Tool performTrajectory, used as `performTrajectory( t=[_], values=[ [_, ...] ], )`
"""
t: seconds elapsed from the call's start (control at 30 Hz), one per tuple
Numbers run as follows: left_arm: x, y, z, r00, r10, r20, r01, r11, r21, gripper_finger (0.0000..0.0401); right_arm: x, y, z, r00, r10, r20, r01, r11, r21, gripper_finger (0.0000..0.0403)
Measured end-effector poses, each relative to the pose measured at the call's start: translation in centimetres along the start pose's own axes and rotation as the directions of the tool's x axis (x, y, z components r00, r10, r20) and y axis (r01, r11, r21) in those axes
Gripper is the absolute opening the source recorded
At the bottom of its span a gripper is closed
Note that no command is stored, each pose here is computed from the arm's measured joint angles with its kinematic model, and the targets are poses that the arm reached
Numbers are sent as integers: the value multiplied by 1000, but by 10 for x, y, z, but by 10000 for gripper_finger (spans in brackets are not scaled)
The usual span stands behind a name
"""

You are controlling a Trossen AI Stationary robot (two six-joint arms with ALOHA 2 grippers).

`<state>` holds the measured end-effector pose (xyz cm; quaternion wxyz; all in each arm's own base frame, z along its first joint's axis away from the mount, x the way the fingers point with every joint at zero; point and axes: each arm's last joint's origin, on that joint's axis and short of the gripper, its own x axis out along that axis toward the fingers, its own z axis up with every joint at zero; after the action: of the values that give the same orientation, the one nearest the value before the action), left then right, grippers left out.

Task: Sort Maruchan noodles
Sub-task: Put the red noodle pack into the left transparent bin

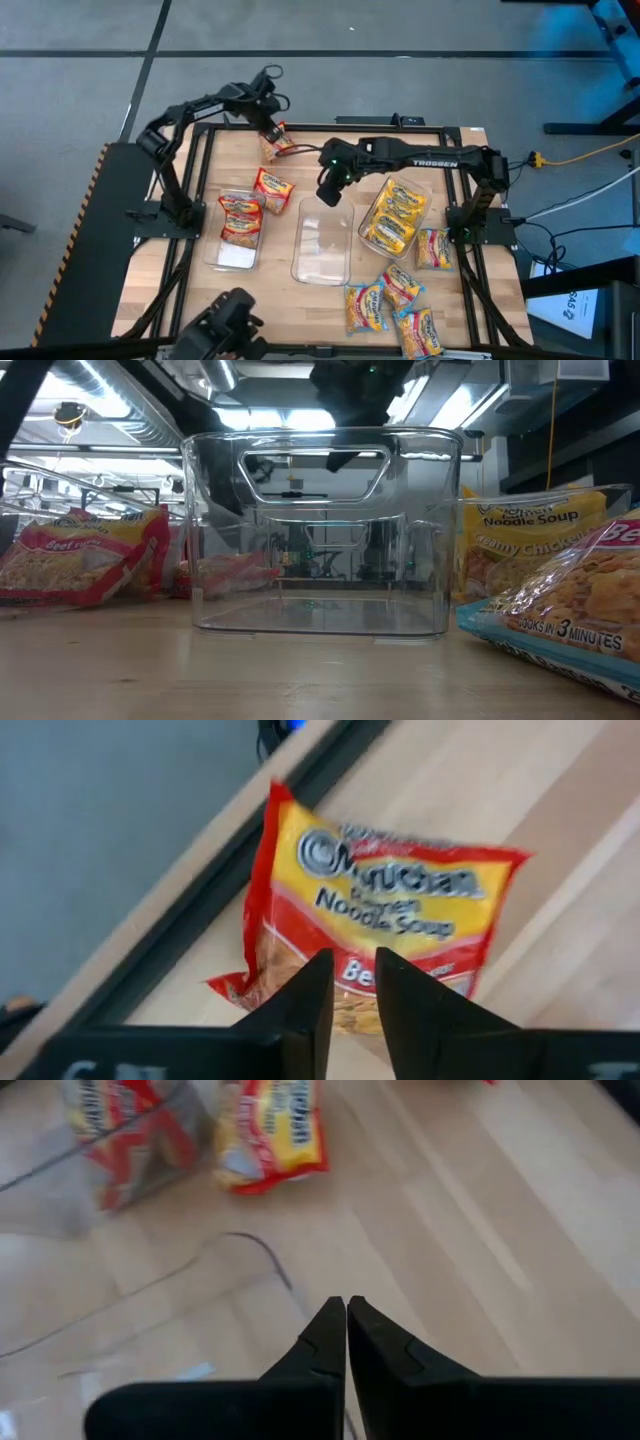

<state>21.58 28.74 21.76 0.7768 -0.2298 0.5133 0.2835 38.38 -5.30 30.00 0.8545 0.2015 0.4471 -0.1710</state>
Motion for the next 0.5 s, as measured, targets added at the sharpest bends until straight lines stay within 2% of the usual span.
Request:
performTrajectory(
  t=[0.13, 0.2, 0.33, 0.5],
  values=[
    [15, -2, -2, 997, 26, -66, -27, 1000, -7, 102, 0, 3, 1, 999, 48, 9, -48, 996, -82, 14],
    [16, -2, -1, 996, 65, -57, -64, 998, 8, 114, 0, 4, 2, 999, 53, 10, -52, 993, -105, 14],
    [16, -1, 2, 996, 85, -32, -84, 996, 25, 129, 0, 3, 2, 999, 51, 11, -49, 992, -112, 14],
    [27, 2, 0, 995, 77, -61, -75, 997, 23, 141, 0, 1, 3, 999, 46, 11, -44, 991, -124, 14]
  ],
)
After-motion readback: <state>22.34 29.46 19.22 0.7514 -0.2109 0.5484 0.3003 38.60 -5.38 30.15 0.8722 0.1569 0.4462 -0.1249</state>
